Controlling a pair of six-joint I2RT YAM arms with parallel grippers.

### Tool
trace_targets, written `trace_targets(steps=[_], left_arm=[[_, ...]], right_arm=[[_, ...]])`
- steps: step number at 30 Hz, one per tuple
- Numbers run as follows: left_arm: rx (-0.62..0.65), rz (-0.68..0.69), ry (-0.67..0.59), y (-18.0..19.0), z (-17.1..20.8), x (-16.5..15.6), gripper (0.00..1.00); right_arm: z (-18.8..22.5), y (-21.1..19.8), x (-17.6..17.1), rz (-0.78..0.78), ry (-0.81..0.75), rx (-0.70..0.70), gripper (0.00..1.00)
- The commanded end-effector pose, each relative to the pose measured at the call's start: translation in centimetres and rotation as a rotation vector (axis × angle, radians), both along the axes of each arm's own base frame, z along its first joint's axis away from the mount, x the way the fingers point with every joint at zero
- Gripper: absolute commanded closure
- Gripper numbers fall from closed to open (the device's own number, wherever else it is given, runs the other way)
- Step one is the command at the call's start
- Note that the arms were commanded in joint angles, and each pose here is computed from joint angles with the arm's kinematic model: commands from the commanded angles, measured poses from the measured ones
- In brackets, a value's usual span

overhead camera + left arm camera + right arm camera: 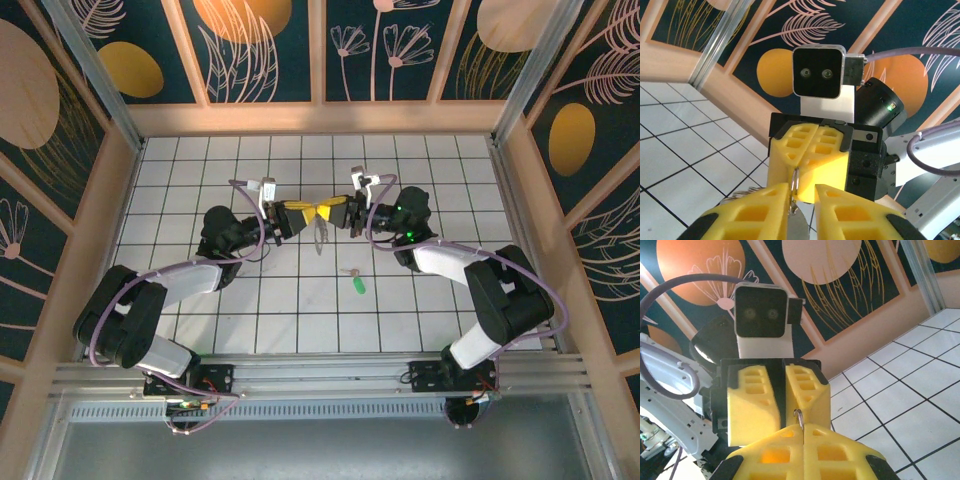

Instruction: Put the keys on the keyring

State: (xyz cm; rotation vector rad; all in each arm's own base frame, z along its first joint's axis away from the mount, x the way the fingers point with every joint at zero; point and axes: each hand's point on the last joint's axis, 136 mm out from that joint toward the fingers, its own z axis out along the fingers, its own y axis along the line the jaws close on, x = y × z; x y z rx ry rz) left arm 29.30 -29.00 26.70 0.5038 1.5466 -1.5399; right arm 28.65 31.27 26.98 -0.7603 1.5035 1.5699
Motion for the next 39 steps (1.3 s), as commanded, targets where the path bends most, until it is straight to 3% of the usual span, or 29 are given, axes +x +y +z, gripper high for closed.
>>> trace_targets(steps=[1, 8, 14, 20, 31, 39], left_arm=[[-0.021, -0.045, -0.066, -0.4, 1.5, -0.7, 0.85], [0.009, -0.057, -0.079, -1.0, 1.1, -0.9, 1.0], [0.048, -0.047, -0.096, -1.1, 0.5, -0.6, 1.0], [0.14, -0.037, -0.136, -1.3, -0.3, -0.2, 1.0], [0.361, -0.053, -0.211, -1.6, -2.2, 0.6, 1.0], [0.377, -0.106, -0.236, -2.0, -1.9, 0.2, 1.0]], right_arm=[[1.4, 0.4, -0.1, 0.018, -0.057, 0.024, 1.0], [1.3, 0.3, 0.1, 0.008, -0.046, 0.019, 1.0], [1.4, -1.8, 0.6, -0.059, -0.041, 0.012, 0.65], [0.9, -3.7, 0.8, -0.114, -0.037, -0.034, 0.53], [-1.3, -3.4, 0.1, -0.046, -0.023, -0.132, 0.49], [-1.9, -3.0, -0.4, 0.02, -0.021, -0.142, 0.5]])
